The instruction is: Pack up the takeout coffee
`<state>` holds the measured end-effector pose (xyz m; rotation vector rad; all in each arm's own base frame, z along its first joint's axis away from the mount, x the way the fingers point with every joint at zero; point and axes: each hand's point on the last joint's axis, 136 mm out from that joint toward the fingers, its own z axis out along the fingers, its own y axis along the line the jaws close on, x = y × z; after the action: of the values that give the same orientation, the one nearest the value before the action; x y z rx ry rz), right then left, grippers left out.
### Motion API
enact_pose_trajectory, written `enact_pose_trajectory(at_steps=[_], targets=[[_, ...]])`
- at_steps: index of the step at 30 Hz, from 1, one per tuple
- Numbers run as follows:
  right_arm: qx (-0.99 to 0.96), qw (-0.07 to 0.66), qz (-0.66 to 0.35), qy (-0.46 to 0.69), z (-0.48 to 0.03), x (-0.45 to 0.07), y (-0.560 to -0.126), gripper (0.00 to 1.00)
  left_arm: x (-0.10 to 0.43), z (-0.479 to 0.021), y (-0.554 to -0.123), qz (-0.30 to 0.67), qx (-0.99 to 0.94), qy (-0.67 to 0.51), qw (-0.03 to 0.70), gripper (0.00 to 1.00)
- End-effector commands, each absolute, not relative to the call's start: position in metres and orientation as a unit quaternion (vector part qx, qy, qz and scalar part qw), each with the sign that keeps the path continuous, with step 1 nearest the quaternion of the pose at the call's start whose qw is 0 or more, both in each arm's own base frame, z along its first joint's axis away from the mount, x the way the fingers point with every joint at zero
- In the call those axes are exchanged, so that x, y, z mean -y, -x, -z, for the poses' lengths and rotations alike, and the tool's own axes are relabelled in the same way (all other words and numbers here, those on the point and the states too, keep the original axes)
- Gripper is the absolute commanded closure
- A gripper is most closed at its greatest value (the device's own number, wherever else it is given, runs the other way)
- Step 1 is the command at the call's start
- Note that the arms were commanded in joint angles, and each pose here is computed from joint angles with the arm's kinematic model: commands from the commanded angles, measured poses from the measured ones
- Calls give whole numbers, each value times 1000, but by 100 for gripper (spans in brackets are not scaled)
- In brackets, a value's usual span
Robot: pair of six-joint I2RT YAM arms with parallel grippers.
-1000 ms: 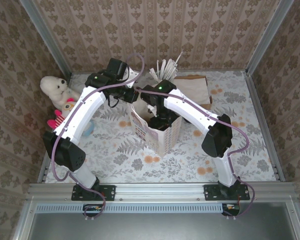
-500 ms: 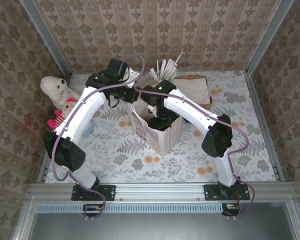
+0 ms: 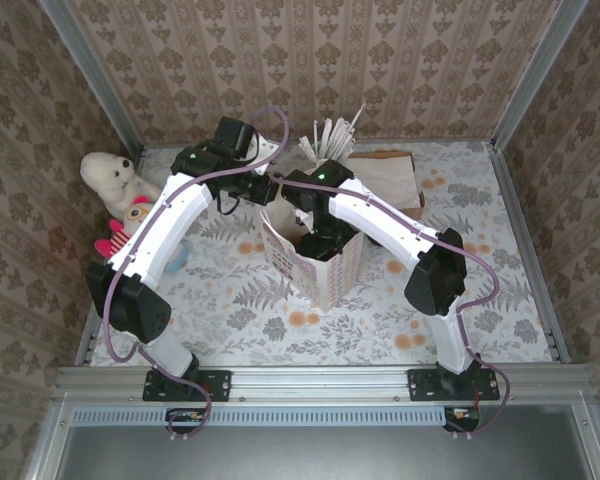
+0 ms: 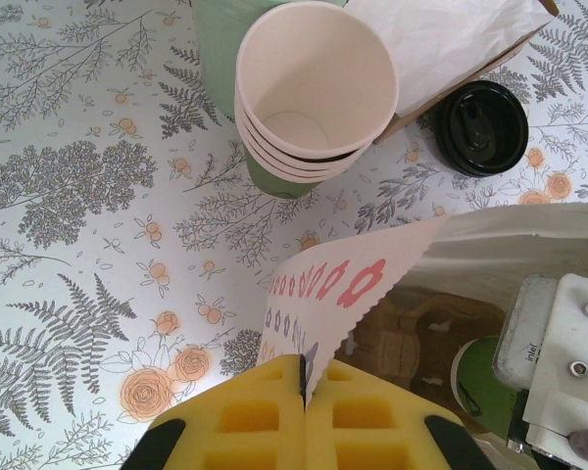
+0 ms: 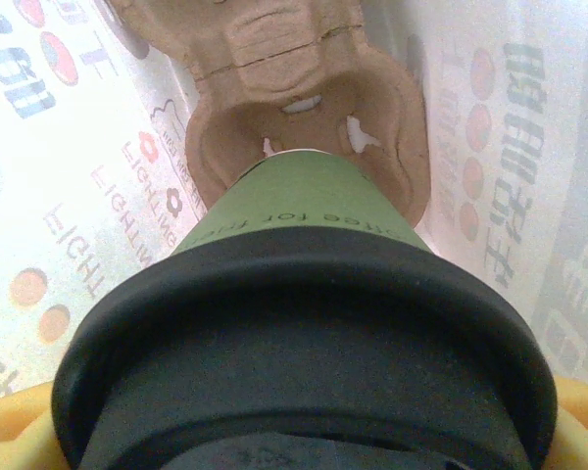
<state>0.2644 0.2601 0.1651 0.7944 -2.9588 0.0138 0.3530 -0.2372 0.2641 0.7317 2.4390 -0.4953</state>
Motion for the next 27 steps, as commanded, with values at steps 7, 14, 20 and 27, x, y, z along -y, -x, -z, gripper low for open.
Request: enact_pose_trajectory(at_steps=[7, 14, 20, 27], targets=[[962, 16, -8, -271, -175, -256, -264, 58, 239, -273, -353, 194, -901, -263, 286, 100], [963, -3, -1, -271, -177, -259, -269, 59, 240, -270, -354, 196, -901, -262, 284, 100], [961, -37, 5, -274, -182, -263, -279, 60, 242, -270, -354, 198, -901, -262, 283, 100], [962, -41, -6, -270, -176, -258, -282, 60, 242, -270, -353, 199, -901, -264, 281, 100]])
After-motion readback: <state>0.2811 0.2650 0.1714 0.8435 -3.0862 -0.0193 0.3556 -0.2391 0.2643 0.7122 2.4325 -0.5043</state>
